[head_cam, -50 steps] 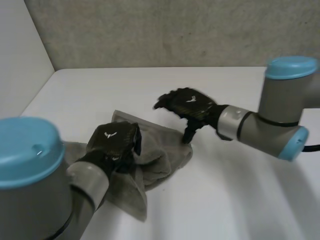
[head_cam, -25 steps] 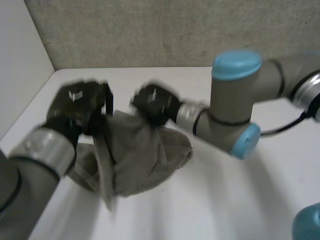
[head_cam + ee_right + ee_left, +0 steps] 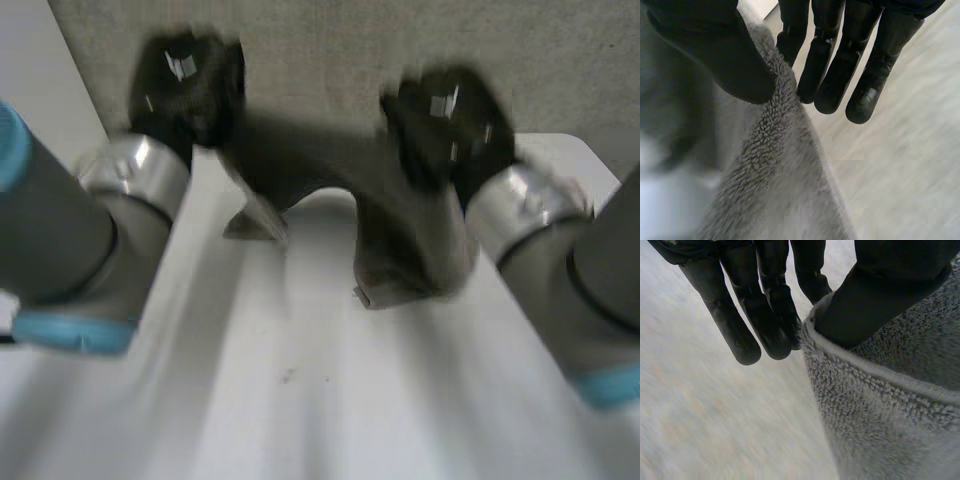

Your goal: Fold the towel.

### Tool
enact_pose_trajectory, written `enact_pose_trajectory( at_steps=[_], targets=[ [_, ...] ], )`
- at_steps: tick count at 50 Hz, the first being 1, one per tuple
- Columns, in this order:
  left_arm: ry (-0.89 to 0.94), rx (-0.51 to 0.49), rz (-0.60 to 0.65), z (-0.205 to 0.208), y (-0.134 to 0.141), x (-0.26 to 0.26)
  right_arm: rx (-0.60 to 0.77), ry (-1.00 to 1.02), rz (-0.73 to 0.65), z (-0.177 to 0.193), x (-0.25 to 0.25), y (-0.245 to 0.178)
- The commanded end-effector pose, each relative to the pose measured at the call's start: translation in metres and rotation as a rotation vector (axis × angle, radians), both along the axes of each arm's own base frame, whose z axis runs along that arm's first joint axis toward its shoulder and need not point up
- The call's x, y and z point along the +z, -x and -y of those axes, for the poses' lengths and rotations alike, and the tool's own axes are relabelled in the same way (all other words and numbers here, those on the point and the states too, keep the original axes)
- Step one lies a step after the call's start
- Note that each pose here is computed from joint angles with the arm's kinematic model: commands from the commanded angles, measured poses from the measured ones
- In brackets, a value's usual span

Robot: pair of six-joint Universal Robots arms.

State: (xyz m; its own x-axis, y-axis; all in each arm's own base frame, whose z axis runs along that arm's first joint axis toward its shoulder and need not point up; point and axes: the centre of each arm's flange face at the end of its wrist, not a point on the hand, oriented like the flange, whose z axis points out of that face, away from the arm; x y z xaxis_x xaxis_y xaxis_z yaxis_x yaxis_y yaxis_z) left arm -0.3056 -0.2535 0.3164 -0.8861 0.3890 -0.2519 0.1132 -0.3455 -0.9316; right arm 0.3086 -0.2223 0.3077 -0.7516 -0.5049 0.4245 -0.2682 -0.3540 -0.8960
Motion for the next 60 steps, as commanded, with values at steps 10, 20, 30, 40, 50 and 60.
enact_pose_trajectory(
  at_steps=[10,20,30,40,50,60],
  targets=[
    [-0.38,-0.073,0.249,-0.067,-0.032,-0.133,0.029,-0.452,-0.407,-0.033,-0.087,0.021],
    [-0.35,-0.079,0.231,-0.079,-0.038,-0.121,-0.043,-0.422,-0.297,0.009,-0.068,0.037],
    [-0.338,-0.074,0.219,-0.082,-0.041,-0.117,-0.104,-0.506,-0.274,0.024,-0.082,0.057],
    [-0.287,-0.076,0.187,-0.074,-0.035,-0.101,-0.146,-0.647,-0.114,0.001,-0.104,0.072],
    [-0.231,-0.094,0.154,-0.069,-0.024,-0.081,-0.089,-0.783,0.094,-0.024,-0.138,0.069],
    [-0.23,-0.09,0.147,-0.068,-0.025,-0.08,-0.095,-0.718,0.097,0.0,-0.171,0.057]
  ],
)
